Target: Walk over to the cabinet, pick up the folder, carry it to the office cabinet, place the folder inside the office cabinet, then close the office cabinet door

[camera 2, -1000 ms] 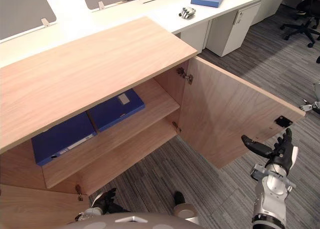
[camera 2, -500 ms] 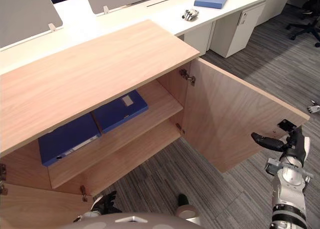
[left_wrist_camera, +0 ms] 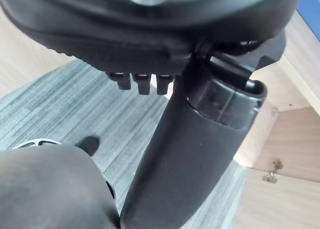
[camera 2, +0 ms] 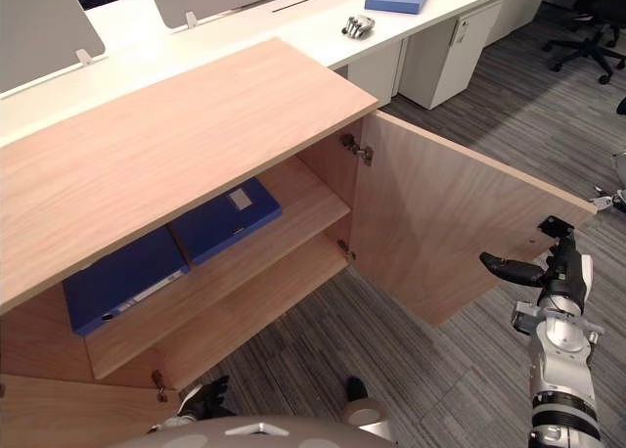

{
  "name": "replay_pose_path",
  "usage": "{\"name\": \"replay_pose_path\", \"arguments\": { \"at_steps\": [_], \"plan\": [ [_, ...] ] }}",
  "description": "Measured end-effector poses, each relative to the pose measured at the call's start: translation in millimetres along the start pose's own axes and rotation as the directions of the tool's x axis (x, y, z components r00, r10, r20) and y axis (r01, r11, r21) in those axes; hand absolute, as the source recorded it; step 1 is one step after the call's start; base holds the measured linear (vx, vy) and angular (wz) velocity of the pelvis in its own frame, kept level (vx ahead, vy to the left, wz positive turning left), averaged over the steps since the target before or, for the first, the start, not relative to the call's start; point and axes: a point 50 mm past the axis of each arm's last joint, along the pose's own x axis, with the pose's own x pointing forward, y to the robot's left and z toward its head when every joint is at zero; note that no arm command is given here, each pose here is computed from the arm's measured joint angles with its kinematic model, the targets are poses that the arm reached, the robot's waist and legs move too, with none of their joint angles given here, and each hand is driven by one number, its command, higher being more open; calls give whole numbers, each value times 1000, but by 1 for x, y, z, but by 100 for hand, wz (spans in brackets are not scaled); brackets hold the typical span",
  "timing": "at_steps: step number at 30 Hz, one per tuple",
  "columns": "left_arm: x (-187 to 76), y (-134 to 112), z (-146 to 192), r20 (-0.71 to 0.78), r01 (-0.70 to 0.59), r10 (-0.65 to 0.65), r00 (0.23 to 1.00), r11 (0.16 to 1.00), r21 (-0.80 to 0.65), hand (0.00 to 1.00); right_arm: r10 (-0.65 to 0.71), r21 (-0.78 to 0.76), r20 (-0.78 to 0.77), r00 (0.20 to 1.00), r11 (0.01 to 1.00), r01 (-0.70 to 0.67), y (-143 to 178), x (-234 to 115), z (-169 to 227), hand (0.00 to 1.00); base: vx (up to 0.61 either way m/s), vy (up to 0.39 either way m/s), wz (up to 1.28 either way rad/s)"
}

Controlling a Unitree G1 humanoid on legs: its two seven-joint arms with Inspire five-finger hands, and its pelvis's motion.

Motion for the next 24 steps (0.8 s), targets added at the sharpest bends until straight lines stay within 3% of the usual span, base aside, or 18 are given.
{"name": "replay_pose_path", "arguments": {
  "at_steps": [10,17,24],
  "plan": [
    [0,-4,1,2,8,-8,1000,1000,-2,100,30,245,37,999,969,-38,31,-47,-9,100,-26,-38,-2],
    [1,-3,4,7,11,-11,1000,1000,23,100,99,259,36,994,960,-105,41,-74,-16,100,-14,-32,-11],
    [5,-5,11,14,20,-20,1000,999,47,100,259,272,29,966,927,-257,58,-116,-23,100,-37,-43,-16]
  ]
}}
